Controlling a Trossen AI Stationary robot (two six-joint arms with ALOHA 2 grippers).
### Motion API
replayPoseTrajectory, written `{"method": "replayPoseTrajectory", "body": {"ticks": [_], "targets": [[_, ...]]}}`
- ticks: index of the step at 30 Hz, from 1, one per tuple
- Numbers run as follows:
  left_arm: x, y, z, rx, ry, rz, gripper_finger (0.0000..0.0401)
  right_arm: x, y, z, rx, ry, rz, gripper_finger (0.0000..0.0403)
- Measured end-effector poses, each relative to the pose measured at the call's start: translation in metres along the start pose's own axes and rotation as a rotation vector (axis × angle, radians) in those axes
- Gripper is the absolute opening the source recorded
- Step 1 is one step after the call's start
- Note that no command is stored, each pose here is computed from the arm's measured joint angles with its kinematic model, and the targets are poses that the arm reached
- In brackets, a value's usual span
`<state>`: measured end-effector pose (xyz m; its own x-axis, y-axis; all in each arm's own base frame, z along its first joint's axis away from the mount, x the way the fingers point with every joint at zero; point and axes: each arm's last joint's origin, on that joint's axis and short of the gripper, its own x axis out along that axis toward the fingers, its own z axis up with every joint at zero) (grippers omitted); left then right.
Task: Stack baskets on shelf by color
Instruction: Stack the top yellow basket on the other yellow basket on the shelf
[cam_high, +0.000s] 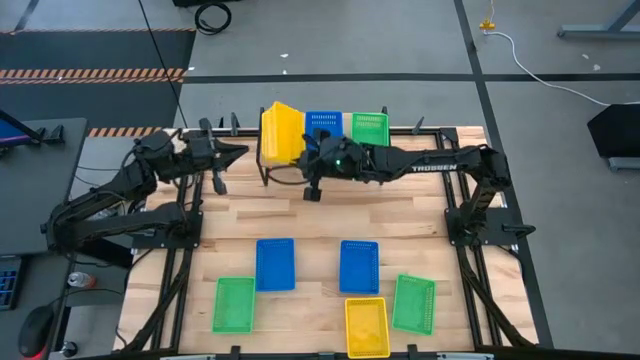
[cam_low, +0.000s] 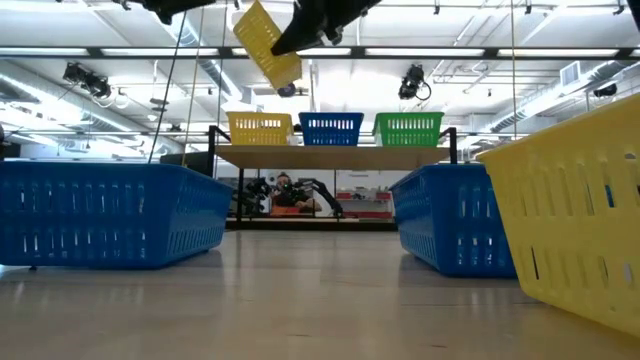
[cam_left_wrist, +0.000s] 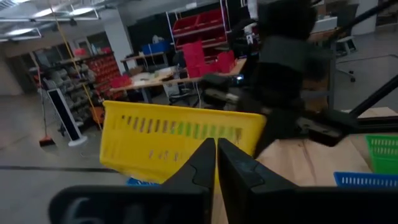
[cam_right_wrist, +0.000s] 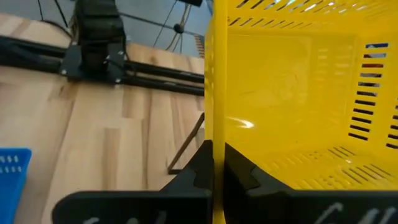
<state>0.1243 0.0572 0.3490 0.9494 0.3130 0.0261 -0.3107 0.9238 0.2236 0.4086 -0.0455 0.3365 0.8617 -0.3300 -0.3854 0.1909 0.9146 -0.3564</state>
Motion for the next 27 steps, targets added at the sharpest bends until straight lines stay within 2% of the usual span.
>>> {"method": "replayPoseTrajectory", "body": {"ticks": [12,19,27], "targets": [[-0.023,-0.002,0.005,0.014,-0.024,0.006,0.0019,0.011,-0.024,-0.005,0.059,-0.054,0.016,0.0011],[-0.025,-0.003,0.004,0.013,-0.015,0.003,0.0018,0.029,-0.032,-0.021,0.069,-0.007,0.013,0.0011],[-0.025,-0.003,0.003,0.012,-0.008,0.002,0.0016,0.034,-0.043,-0.029,0.106,0.023,0.0,0.0014]]}}
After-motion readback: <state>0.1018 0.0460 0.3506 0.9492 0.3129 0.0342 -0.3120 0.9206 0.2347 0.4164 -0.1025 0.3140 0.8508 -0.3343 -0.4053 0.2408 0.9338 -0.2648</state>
